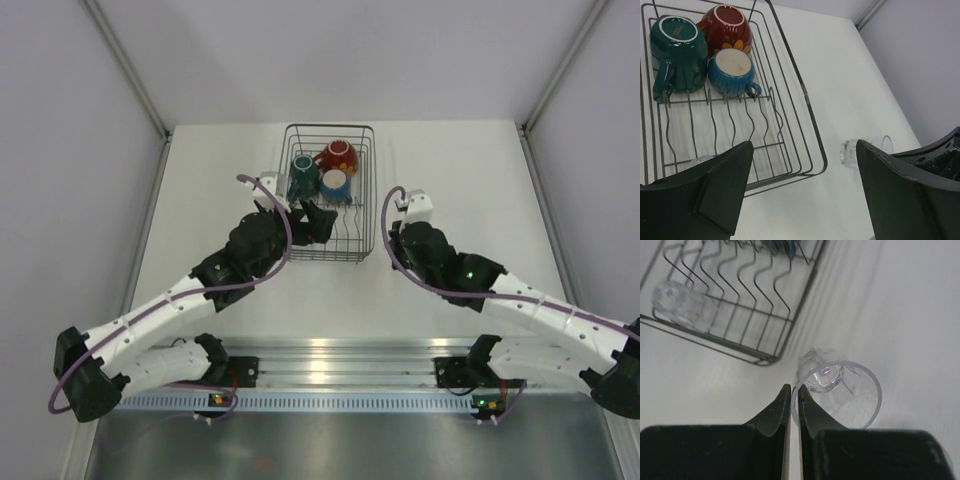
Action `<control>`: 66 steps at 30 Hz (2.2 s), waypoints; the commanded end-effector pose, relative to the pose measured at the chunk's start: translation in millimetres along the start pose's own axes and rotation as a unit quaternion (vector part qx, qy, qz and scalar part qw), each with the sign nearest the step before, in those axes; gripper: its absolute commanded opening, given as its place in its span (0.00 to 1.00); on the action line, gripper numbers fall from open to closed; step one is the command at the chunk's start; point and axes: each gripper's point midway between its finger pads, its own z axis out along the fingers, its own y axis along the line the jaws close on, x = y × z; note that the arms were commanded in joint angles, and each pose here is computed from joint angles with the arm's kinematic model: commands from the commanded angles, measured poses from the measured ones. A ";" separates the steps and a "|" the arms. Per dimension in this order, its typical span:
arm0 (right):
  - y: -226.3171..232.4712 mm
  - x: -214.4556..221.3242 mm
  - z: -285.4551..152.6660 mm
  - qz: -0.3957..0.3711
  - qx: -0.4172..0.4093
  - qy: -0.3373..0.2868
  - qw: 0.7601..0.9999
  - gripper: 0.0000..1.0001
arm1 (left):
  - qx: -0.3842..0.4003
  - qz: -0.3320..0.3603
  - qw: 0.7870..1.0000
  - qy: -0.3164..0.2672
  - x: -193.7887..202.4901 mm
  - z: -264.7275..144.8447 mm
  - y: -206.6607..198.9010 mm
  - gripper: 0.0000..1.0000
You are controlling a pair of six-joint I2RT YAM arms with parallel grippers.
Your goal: Load the cups into the dish rack
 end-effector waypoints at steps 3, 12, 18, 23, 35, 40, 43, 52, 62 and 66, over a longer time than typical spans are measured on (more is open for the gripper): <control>38.7 -104.5 -19.5 -0.007 -0.060 -0.208 0.976 0.00 | 0.045 -0.099 0.993 -0.048 -51.5 -2.2 -33.0 0.93; 72.7 -133.3 -34.5 -0.023 -0.110 -0.329 0.938 0.00 | 0.127 -0.369 0.920 -0.023 -73.6 20.0 -44.1 0.92; 82.8 -141.8 -52.0 -0.030 -0.128 -0.391 0.911 0.00 | 0.142 -0.454 0.879 0.006 -62.2 32.5 -49.4 0.92; 92.5 -144.6 -54.8 -0.048 -0.140 -0.416 0.897 0.00 | 0.147 -0.516 0.842 0.046 -49.1 42.7 -55.9 0.92; 104.7 -140.8 -49.4 -0.059 -0.155 -0.422 0.891 0.00 | 0.160 -0.564 0.807 0.072 -49.6 47.8 -71.2 0.92; 105.8 -136.5 -45.3 -0.057 -0.156 -0.417 0.894 0.00 | 0.161 -0.576 0.798 0.075 -48.5 49.4 -77.8 0.92; 105.9 -137.4 -46.7 -0.056 -0.158 -0.419 0.893 0.00 | 0.160 -0.582 0.794 0.079 -43.6 52.6 -79.3 0.91; 102.0 -131.9 -46.7 -0.056 -0.158 -0.415 0.894 0.00 | 0.160 -0.585 0.791 0.081 -38.6 64.3 -79.6 0.70; 97.1 -128.0 -48.1 -0.054 -0.156 -0.414 0.895 0.00 | 0.157 -0.584 0.794 0.063 -42.0 70.2 -75.6 0.00; 97.7 -127.0 -46.1 -0.054 -0.155 -0.409 0.897 0.00 | 0.158 -0.574 0.801 0.058 -43.3 71.9 -76.0 0.00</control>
